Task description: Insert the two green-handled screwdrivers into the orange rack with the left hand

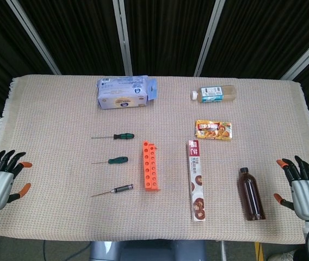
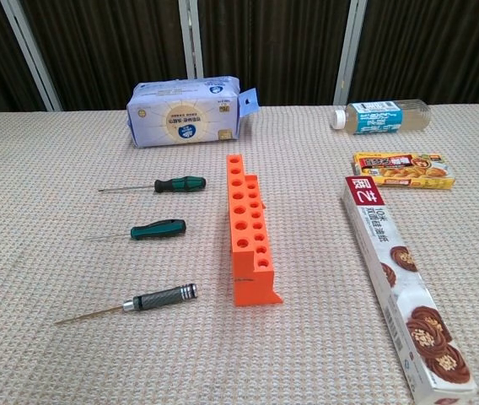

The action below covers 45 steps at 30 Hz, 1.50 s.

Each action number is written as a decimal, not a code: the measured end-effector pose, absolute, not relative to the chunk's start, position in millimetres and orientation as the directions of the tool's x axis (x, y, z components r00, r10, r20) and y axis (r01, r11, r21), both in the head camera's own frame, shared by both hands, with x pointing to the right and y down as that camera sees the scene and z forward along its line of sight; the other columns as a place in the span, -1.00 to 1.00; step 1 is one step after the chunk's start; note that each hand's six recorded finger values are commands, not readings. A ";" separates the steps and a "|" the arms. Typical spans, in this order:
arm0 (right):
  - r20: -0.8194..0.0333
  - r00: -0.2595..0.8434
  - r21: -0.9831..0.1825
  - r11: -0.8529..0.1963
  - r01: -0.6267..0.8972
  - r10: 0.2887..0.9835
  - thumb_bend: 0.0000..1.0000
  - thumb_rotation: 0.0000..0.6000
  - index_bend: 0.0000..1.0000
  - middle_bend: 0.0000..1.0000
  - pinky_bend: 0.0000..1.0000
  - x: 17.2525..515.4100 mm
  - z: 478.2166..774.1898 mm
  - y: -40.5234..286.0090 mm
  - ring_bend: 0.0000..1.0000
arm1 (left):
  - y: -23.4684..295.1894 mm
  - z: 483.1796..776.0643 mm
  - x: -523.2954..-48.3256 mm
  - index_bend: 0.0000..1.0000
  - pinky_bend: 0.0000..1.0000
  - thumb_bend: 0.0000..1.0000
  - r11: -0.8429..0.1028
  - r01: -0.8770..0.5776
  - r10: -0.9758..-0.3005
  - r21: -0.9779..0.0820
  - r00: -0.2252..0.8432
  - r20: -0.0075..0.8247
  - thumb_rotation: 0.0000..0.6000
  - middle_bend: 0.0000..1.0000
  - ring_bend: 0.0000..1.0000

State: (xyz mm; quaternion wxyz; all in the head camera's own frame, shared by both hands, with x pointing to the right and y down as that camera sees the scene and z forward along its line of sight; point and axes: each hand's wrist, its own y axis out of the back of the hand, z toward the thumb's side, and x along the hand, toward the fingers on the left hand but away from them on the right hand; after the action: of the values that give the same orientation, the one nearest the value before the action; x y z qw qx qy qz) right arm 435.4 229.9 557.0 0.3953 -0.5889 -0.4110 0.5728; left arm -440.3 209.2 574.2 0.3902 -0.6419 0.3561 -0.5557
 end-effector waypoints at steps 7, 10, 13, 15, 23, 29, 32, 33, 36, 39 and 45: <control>-0.350 0.012 -0.936 -0.350 0.031 0.937 -1.00 1.00 -0.68 -0.70 -0.75 434.0 556.7 230.0 -0.97 | 188.7 585.5 -406.5 -0.24 -0.97 -0.25 -0.503 -0.027 -0.844 -0.864 0.231 0.484 1.00 -0.72 -0.84; -0.349 0.008 -0.937 -0.349 0.034 0.937 -1.00 1.00 -0.68 -0.70 -0.75 434.6 556.2 231.1 -0.97 | 173.8 592.8 -382.6 -0.22 -0.98 -0.30 -0.526 -0.002 -0.813 -0.850 0.294 0.503 1.00 -0.72 -0.86; -0.350 0.007 -0.936 -0.350 0.033 0.937 -1.00 1.00 -0.68 -0.70 -0.75 435.2 555.8 232.4 -0.97 | 158.5 602.1 -357.2 -0.23 -0.99 -0.40 -0.544 0.031 -0.782 -0.838 0.343 0.521 1.00 -0.73 -0.87; -0.350 0.005 -0.936 -0.350 0.033 0.937 -1.00 1.00 -0.68 -0.70 -0.75 435.6 555.6 233.0 -0.97 | 150.6 607.6 -341.4 -0.23 -1.00 -0.54 -0.545 0.062 -0.767 -0.836 0.366 0.527 1.00 -0.73 -0.88; -0.353 0.004 -0.935 -0.352 0.039 0.936 -1.00 1.00 -0.68 -0.70 -0.75 436.7 555.2 235.1 -0.97 | 131.4 629.0 -277.5 -0.17 -1.00 -0.56 -0.537 0.149 -0.713 -0.831 0.447 0.541 1.00 -0.76 -0.95; -0.356 0.007 -0.934 -0.356 0.042 0.935 -1.00 1.00 -0.68 -0.70 -0.75 436.2 556.2 236.1 -0.97 | 127.0 645.0 -238.3 -0.15 -1.00 -0.32 -0.516 0.189 -0.707 -0.836 0.456 0.540 1.00 -0.81 -1.00; -0.358 0.003 -0.933 -0.358 0.042 0.934 -1.00 1.00 -0.68 -0.70 -0.75 437.6 556.6 237.0 -0.97 | 126.9 652.4 -221.3 -0.16 -1.00 -0.30 -0.527 0.192 -0.706 -0.828 0.443 0.552 1.00 -0.83 -1.00; -0.359 0.001 -0.932 -0.359 0.042 0.933 -1.00 1.00 -0.68 -0.70 -0.75 438.3 556.8 237.3 -0.97 | 127.6 655.9 -213.1 -0.16 -1.00 -0.30 -0.532 0.194 -0.705 -0.824 0.439 0.558 1.00 -0.83 -1.00; -0.362 -0.004 -0.931 -0.362 0.042 0.932 -1.00 1.00 -0.68 -0.70 -0.75 440.2 557.0 238.2 -0.97 | 128.4 664.2 -196.3 -0.18 -1.00 -0.29 -0.538 0.213 -0.704 -0.815 0.418 0.574 1.00 -0.86 -1.00; -0.364 -0.008 -0.931 -0.364 0.041 0.931 -1.00 1.00 -0.68 -0.70 -0.75 441.8 557.0 238.8 -0.97 | 127.5 671.5 -183.0 -0.19 -1.00 -0.29 -0.532 0.248 -0.710 -0.810 0.391 0.586 1.00 -0.88 -1.00; -0.367 -0.017 -0.930 -0.366 0.040 0.930 -1.00 1.00 -0.68 -0.70 -0.75 444.2 556.3 240.6 -0.97 | 124.2 686.7 -167.0 -0.21 -1.00 -0.30 -0.539 0.289 -0.725 -0.791 0.320 0.610 1.00 -0.91 -1.00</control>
State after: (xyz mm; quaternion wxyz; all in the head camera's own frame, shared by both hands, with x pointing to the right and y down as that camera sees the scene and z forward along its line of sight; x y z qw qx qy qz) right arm 444.2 240.6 556.3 0.3827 -0.5875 -0.4130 0.5812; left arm -167.0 124.2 686.7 0.4523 -0.6747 0.1613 -0.5605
